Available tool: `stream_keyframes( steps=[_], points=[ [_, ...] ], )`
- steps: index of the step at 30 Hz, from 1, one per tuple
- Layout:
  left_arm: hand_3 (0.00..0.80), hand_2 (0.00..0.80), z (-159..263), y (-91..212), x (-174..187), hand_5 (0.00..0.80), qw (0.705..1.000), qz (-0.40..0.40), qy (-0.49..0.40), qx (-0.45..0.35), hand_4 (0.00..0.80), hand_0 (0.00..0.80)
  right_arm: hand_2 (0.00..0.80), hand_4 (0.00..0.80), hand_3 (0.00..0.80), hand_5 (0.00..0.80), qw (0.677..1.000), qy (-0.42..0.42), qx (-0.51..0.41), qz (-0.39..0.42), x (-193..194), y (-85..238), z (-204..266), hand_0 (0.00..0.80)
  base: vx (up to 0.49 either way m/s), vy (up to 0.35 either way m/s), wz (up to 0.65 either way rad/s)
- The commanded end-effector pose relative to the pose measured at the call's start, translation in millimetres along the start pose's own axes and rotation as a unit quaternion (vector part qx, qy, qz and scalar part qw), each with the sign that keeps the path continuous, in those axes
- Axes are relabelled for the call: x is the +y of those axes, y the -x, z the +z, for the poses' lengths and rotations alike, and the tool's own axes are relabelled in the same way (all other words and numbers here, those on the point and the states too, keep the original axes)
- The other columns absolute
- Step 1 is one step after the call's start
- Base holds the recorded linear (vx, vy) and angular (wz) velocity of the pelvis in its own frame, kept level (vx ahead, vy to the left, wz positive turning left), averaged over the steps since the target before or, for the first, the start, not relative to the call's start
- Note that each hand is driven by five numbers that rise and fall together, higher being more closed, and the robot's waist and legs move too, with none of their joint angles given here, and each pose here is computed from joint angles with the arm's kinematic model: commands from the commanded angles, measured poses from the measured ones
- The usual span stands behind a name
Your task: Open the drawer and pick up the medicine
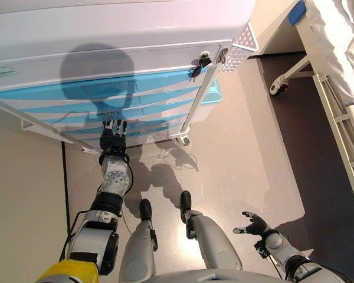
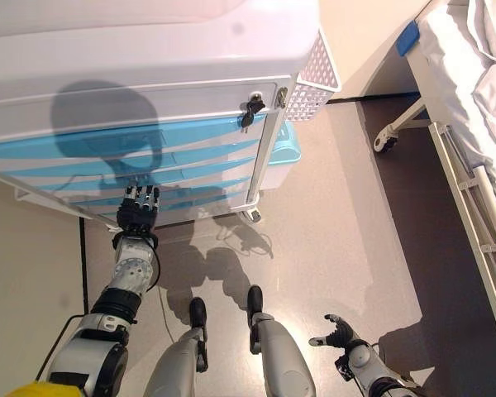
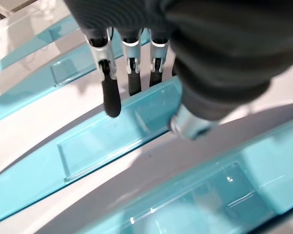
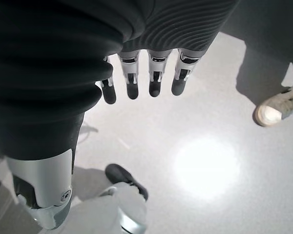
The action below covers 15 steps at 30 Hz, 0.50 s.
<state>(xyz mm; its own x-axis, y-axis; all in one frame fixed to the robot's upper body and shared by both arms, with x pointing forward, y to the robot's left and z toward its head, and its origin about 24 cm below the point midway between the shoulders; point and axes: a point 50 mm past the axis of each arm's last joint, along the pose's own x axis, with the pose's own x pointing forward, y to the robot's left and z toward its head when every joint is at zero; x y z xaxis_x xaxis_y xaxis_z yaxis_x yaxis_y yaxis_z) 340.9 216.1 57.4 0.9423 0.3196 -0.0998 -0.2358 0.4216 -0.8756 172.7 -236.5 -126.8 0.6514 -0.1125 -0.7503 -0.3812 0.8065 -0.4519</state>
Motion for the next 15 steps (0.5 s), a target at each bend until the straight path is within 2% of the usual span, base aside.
stream_keyframes(
  steps=[1,15],
  points=[
    [0.800,0.800,53.1,-1.9,-138.7,0.800,0.947,-0.296,0.005,-0.124,0.800,0.800,0.000,0.000,0.000,0.000,0.998,0.042,0.040,0.006,-5.9,8.9,-28.3,0.000,0.000,0.000,0.00],
    [0.800,0.800,52.3,0.4,-131.2,0.800,0.948,-0.293,-0.013,-0.124,0.800,0.800,0.000,0.000,0.000,0.000,0.998,0.045,0.035,0.007,-4.8,7.4,-24.6,0.000,0.000,0.000,0.00]
  ],
)
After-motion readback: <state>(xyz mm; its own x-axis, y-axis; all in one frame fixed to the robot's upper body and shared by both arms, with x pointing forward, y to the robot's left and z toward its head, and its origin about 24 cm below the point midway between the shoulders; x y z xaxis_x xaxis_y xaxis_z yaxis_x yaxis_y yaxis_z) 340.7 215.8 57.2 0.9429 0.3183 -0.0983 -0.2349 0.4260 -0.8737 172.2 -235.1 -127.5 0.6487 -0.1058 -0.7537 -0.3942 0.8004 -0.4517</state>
